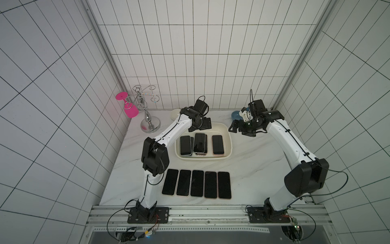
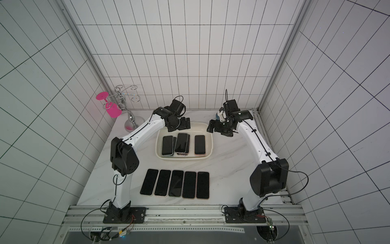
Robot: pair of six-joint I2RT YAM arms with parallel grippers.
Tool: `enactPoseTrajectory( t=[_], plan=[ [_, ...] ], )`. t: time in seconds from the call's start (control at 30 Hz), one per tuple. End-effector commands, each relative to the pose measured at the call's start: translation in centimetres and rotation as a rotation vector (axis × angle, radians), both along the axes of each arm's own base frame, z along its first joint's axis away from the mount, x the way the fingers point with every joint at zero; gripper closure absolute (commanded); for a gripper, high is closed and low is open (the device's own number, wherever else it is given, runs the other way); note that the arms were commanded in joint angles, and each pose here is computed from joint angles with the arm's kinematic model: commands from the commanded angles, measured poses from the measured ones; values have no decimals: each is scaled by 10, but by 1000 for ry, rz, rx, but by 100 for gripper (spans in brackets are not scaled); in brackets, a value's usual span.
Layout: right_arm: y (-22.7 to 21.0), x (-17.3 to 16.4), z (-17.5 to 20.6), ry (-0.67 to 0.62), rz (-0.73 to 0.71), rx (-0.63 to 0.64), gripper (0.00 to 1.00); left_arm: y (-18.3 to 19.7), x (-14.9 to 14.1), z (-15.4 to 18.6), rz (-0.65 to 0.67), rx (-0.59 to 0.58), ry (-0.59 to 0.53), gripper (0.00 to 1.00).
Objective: Take the phone out of the storage box
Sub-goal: Pick up the phone from the storage box.
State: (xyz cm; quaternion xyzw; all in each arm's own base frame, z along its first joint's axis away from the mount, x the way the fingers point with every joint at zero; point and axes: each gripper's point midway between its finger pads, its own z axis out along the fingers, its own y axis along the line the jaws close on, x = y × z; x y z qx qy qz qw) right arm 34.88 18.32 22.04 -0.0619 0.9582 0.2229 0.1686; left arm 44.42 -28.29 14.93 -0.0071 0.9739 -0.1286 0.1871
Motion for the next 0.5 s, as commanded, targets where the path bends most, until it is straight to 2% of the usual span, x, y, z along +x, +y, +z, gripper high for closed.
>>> enactPoseTrajectory(
  t=[0.0,0.17,0.47],
  plan=[
    [1,-9,-14,47,18,-2,5,1,-8,-9,-91,88,35,2],
    [2,-12,-22,68,23,3,5,3,-16,-46,-119,156,93,2],
    [6,-16,-32,98,33,21,5,8,-31,-81,-127,206,150,2]
  ],
)
